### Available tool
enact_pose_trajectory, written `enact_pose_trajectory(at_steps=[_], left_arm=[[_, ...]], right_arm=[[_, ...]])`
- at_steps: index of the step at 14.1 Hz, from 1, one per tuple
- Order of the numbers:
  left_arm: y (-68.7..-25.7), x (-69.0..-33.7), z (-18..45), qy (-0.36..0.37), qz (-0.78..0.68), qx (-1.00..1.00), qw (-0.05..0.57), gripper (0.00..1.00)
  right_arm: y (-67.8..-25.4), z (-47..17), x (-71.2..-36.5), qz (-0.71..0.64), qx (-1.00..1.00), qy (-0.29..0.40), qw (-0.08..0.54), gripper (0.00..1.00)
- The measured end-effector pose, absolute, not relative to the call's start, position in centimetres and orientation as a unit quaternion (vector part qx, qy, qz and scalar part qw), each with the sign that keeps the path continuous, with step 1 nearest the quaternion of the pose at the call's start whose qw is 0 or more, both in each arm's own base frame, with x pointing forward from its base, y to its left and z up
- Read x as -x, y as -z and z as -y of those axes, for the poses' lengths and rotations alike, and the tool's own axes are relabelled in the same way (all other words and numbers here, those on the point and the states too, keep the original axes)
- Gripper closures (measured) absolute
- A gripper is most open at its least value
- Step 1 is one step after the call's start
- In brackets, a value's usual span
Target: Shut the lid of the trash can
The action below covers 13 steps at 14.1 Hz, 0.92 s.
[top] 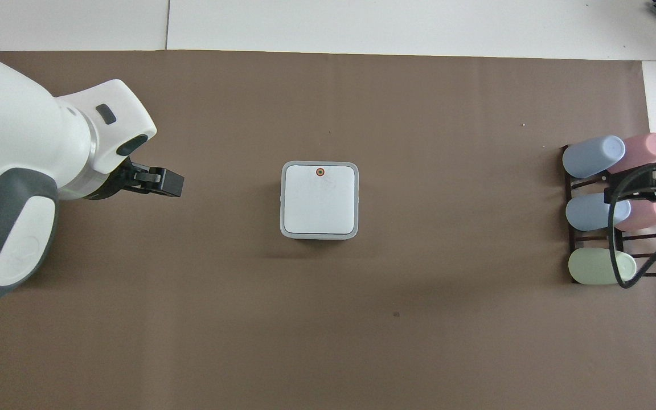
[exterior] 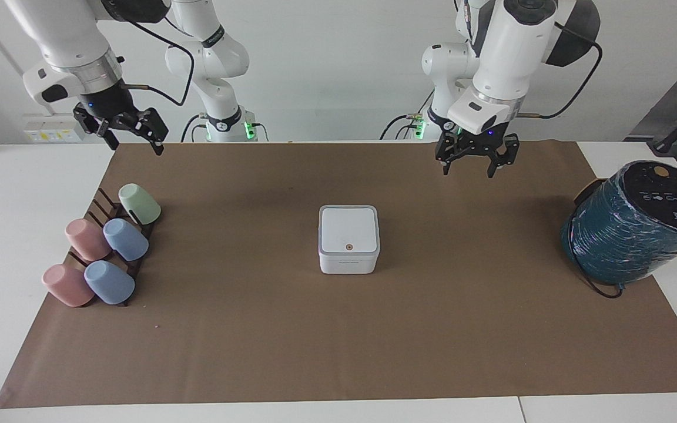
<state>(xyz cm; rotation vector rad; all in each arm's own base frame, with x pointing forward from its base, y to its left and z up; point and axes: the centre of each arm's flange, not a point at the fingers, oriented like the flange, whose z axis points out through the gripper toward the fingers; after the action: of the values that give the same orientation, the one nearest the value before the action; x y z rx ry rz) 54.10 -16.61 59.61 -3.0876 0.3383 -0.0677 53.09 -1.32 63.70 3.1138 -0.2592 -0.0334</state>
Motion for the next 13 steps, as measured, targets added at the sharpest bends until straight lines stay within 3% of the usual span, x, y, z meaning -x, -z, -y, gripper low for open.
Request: enact_pose_trajectory(at_steps=[13], left_arm=[[-62.8,-54.1,2.3,0.017,-0.041,0.998,-0.046,0.0]], right_arm=[[-64.6,1.0,-52.6,0.048,-0.999,0.002,0.008,0.0]])
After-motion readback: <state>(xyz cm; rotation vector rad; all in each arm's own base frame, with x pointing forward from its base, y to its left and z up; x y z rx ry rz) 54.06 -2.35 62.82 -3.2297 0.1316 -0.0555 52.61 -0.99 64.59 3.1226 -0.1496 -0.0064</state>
